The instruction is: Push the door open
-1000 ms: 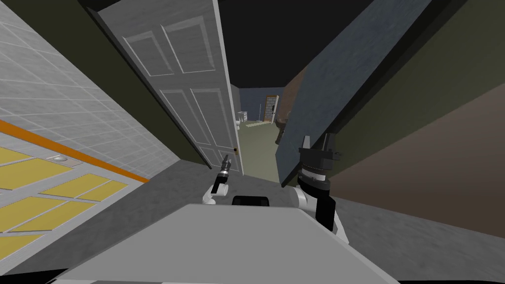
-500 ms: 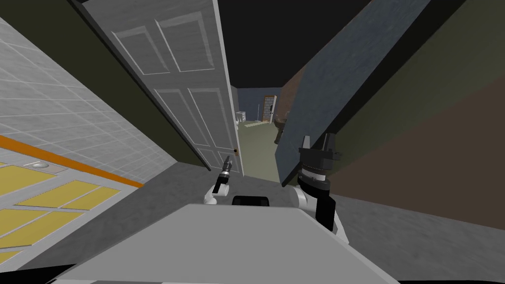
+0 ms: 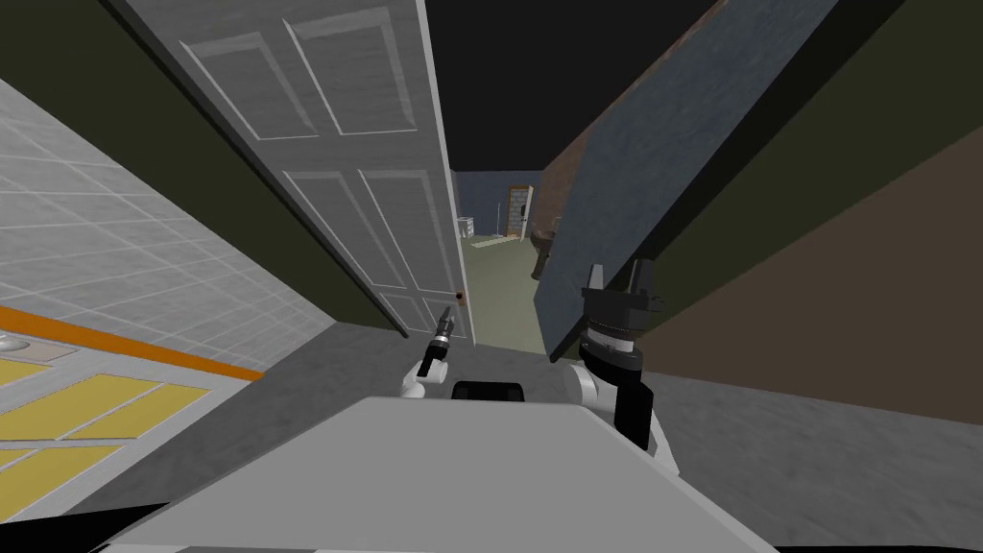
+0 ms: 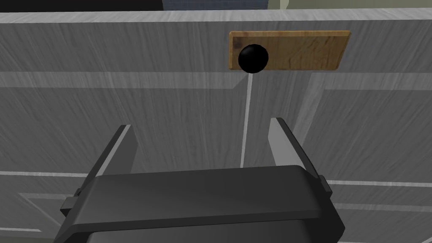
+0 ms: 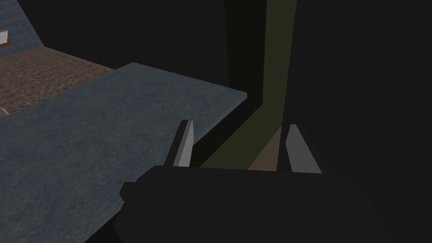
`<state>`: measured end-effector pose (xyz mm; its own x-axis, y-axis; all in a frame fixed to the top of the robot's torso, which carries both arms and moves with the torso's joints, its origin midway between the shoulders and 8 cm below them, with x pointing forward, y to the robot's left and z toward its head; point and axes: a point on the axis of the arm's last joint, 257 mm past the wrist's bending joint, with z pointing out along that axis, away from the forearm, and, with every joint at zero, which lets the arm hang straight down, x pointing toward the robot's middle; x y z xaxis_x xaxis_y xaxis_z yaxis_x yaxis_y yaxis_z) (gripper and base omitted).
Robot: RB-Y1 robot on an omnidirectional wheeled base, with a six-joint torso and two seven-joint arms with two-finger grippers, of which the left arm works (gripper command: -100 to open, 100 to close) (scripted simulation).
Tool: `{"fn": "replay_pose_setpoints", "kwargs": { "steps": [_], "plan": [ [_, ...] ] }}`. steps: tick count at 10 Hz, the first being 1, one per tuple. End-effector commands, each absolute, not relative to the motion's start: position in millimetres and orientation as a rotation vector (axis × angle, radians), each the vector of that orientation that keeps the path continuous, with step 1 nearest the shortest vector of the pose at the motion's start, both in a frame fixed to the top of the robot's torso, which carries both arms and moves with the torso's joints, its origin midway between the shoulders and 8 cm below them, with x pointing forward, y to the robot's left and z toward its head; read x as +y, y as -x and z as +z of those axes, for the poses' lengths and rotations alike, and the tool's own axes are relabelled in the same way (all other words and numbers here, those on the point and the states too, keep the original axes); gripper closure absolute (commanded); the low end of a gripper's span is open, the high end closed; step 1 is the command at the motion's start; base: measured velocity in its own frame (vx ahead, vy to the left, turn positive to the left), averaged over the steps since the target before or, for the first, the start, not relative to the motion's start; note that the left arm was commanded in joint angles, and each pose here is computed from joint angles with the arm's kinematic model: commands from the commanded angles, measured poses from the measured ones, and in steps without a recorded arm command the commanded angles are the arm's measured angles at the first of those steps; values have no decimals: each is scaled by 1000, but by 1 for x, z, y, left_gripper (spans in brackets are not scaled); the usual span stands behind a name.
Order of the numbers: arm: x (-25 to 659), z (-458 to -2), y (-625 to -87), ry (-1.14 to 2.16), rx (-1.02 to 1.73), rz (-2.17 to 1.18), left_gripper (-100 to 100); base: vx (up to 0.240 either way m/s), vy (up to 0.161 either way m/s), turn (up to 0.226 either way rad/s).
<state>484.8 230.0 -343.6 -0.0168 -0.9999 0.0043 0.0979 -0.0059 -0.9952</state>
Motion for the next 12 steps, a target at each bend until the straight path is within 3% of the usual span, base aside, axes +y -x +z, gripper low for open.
{"fn": "replay_pose_setpoints", "kwargs": {
  "steps": [1, 12],
  "plan": [
    [226, -356, -483, 1147, 1172, -1262, -100, 26, 114, -117],
    [217, -390, -480, 1180, 1243, -1238, -100, 28, 64, -53]
  ]
}}
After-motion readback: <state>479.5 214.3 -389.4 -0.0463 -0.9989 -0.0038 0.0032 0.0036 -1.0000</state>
